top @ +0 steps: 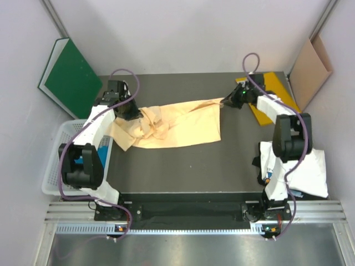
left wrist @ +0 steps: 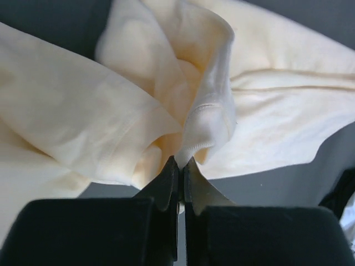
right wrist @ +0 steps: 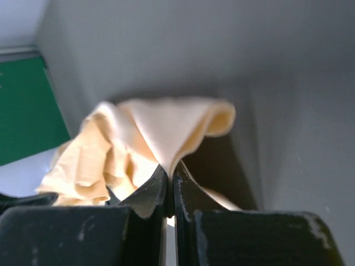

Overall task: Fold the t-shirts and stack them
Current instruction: Flatten the tshirt out

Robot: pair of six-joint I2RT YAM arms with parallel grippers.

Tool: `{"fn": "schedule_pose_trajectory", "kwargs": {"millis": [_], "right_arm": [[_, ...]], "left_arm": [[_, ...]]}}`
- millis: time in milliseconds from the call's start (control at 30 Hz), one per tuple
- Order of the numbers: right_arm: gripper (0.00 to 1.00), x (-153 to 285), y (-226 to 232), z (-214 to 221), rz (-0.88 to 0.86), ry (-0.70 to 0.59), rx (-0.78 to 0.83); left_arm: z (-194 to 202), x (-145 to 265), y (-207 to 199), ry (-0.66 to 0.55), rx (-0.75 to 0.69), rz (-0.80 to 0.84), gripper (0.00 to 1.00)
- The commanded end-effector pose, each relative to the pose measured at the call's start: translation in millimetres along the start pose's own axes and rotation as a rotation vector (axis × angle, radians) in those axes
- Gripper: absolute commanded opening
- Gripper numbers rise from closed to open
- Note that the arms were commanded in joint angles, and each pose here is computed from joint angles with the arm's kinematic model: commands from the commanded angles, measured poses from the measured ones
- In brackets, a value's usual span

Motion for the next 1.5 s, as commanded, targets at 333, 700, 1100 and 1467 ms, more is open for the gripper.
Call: {"fn": "schedule_pose_trajectory", "kwargs": {"millis": [333,700,1100,1467], "right_arm": [[0.0,97,30,-87,-0.106,-0.303,0.129],[0.0,73,14,-74,-0.106,-0.228,0.122],[0.0,60,-4,-59,-0.085,-0.183,0.089],[0.0,59,-13,-49,-0.073,-0.167,0.076]], "left_arm": [[-96,-27,81,-0.114,0.069,-0.402,0.0],[-154,-10,26,-0.224,-0.007,-0.233,0.99],[50,-81,-118,0.162,-0.533,0.031,0.92],[64,-124,-81,0.229,-0.677,-0.297,0.78]]}}
Point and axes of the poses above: each gripper's point midway between its finger pads, its own x axis back along the fingers, its own y axis along the line the jaws close on, z = x × y, the point moved 3 cm from there along x, back along the fingers, and after that the axes turned 6 degrees about -x, right-handed, at the moved point
